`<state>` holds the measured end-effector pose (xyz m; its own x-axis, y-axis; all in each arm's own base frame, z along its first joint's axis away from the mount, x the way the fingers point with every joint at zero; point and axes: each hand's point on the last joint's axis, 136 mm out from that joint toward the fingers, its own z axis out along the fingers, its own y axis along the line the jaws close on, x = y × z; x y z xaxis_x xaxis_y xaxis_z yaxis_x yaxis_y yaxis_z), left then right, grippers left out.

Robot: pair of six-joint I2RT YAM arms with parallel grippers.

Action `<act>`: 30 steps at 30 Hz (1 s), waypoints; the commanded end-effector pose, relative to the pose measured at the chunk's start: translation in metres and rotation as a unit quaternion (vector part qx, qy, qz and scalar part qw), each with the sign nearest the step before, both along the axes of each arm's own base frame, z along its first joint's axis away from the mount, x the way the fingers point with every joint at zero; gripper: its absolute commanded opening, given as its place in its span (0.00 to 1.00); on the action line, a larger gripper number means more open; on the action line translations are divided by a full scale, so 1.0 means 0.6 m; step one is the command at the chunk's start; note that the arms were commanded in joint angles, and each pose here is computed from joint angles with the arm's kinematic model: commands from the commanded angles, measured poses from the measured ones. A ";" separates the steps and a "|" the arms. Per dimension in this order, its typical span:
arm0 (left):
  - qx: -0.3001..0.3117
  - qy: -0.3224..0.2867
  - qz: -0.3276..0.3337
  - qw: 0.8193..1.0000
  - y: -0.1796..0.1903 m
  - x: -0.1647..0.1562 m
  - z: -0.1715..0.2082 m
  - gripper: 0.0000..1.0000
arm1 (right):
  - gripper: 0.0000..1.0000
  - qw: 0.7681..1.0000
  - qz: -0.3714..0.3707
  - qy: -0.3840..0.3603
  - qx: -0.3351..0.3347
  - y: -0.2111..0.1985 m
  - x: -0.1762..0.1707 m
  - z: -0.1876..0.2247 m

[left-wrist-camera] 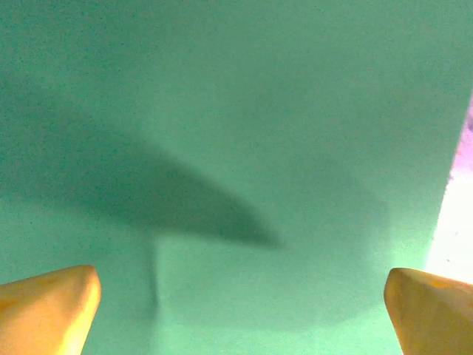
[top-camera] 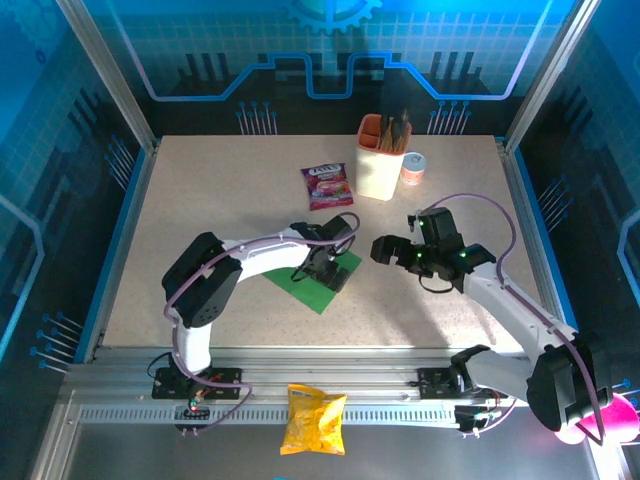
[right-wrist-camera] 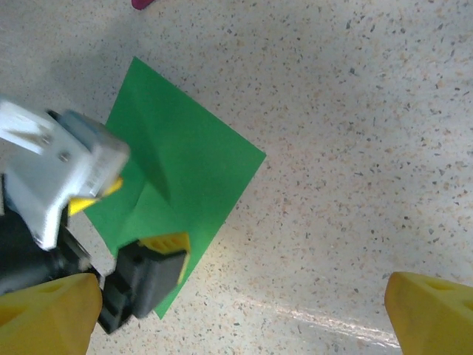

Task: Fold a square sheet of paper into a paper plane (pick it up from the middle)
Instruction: Rotate the square sheet of paper at the center of the table.

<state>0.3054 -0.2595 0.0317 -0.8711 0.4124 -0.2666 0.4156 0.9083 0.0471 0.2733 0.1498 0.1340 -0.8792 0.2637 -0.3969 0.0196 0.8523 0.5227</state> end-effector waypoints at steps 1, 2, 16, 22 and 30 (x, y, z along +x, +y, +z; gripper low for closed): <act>-0.086 -0.033 0.100 0.991 0.002 0.030 0.090 1.00 | 0.99 1.000 -0.010 0.010 0.002 0.001 -0.007 -0.003; -0.123 -0.027 0.135 0.983 -0.006 0.030 0.105 1.00 | 0.99 1.000 -0.011 0.012 0.000 0.001 -0.007 -0.005; -0.200 0.047 0.534 0.820 0.006 0.027 0.084 1.00 | 0.99 0.999 -0.015 0.020 -0.025 -0.002 0.014 -0.019; -0.162 0.080 0.577 0.796 0.000 0.034 0.032 1.00 | 0.99 0.999 -0.014 0.022 -0.029 -0.005 0.011 -0.020; -0.099 0.084 0.587 0.799 0.028 0.012 -0.015 1.00 | 0.99 0.999 -0.024 0.015 -0.032 -0.021 0.006 -0.007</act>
